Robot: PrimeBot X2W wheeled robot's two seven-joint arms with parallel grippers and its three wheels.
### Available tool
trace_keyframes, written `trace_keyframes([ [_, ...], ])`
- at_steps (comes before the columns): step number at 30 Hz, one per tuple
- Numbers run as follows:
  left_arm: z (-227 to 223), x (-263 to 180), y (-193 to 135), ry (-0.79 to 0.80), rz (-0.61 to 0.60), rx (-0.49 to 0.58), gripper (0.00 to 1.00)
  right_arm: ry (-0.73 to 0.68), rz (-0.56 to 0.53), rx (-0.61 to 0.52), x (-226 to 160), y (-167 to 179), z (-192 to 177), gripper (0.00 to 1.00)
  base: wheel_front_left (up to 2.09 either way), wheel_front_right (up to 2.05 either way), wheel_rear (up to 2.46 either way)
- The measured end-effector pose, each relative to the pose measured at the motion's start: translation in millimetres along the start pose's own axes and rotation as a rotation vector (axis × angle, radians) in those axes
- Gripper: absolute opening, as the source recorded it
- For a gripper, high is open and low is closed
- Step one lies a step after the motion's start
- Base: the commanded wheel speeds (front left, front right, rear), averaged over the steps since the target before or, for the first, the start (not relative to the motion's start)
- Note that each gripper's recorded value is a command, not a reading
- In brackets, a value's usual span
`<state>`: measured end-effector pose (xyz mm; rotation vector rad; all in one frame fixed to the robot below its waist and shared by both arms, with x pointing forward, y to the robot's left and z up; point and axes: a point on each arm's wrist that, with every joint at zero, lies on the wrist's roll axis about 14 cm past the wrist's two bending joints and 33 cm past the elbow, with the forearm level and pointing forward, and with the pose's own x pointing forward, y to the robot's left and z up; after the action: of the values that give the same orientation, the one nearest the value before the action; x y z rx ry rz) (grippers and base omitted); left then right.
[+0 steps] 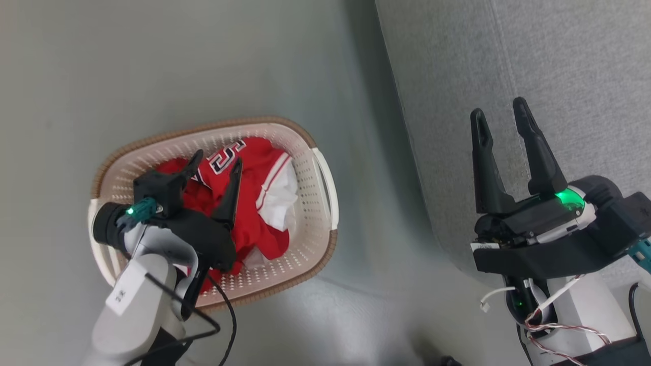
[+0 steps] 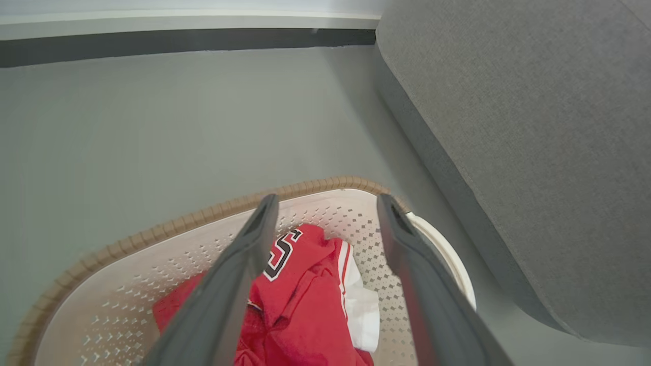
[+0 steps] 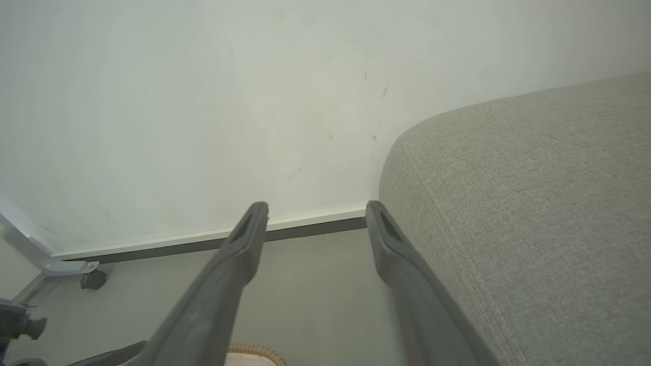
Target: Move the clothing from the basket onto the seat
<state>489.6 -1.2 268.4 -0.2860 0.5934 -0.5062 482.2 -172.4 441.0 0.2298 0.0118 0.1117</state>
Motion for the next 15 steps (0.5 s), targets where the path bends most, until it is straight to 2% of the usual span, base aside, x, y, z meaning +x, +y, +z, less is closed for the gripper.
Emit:
trace_keyframes([
  [15, -89.9, 37.9, -7.2, 0.304, -0.063, -0.032, 1.0, 0.075, -0.022, -0.011, 11.6, -13.4, -36.9, 1.0, 0.0, 0.0, 0.0],
])
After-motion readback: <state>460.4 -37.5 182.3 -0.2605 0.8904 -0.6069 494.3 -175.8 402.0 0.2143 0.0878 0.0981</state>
